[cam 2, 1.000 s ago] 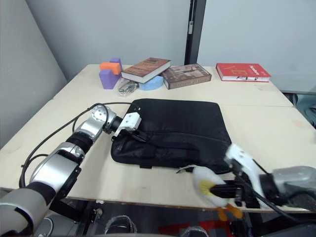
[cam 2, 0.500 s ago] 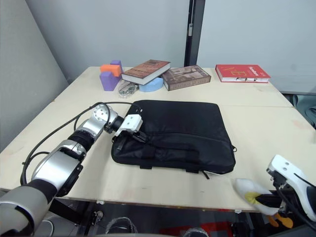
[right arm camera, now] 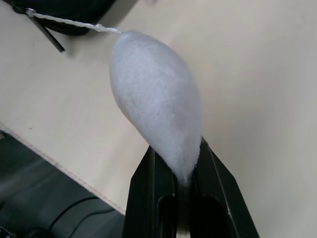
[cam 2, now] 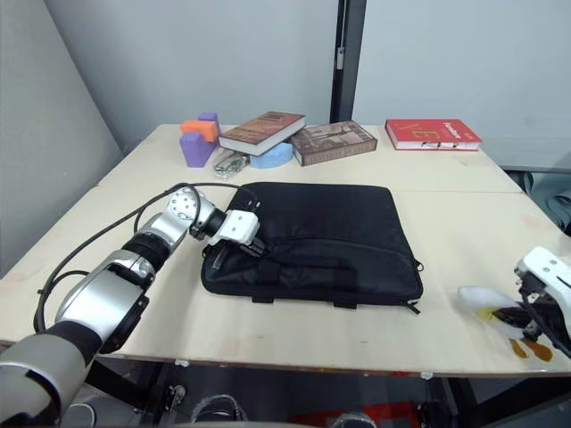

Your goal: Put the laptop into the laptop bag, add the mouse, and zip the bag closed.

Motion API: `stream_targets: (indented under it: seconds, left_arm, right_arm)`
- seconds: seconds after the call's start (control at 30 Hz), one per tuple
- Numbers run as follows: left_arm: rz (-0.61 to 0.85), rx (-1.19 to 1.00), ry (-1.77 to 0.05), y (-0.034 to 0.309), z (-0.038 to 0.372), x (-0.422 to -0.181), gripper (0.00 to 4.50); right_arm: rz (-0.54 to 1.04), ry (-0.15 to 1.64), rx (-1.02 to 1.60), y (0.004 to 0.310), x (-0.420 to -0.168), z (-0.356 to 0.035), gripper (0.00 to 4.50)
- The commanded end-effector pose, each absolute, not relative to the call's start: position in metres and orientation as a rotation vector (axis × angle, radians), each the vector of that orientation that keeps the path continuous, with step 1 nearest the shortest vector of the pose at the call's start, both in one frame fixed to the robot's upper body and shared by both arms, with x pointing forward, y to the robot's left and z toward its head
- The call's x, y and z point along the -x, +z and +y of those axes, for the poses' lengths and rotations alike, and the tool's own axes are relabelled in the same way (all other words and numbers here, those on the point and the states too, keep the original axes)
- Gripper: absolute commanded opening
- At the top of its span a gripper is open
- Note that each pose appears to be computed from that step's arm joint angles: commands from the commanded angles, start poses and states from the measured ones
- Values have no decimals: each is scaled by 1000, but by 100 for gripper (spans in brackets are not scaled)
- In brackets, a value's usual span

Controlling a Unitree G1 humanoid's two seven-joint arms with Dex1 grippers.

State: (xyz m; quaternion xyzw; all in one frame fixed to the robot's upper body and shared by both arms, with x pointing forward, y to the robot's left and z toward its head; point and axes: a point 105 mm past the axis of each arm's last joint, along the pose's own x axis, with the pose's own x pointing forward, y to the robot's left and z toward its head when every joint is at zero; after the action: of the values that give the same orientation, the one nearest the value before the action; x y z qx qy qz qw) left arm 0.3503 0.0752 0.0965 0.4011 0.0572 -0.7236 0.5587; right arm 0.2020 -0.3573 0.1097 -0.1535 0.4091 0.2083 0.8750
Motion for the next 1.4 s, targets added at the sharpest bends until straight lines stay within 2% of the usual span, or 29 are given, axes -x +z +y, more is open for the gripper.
stream_targets:
  seconds: [0.03,0.13,0.27,0.43,0.73,0.83,1.03,1.2,1.4]
  left_arm:
    - [470,-960,-1738,40,112,-333,0]
    - [469,-970,-1741,40,113,-332,0]
    - [455,-939,-1748,42,111,-332,0]
    - [444,-888,-1757,45,109,-330,0]
    - [434,-839,-1759,49,105,-330,0]
    - [436,-839,-1761,48,104,-329,0]
    - [434,-824,-1762,45,103,-328,0]
    - [433,-834,-1759,43,105,-326,0]
    - [449,-846,-1765,36,110,-322,0]
  right_arm:
    - [818,404,416,117,-219,-359,3]
    - [823,433,456,118,-229,-347,3]
    - [928,402,542,116,-220,-360,3]
    - [890,302,519,130,-225,-380,3]
    - [835,106,537,144,-251,-403,3]
    - [803,92,547,146,-264,-396,3]
    - [733,152,542,141,-297,-355,3]
    - [723,162,572,133,-313,-343,3]
    - [644,147,632,149,-340,-328,3]
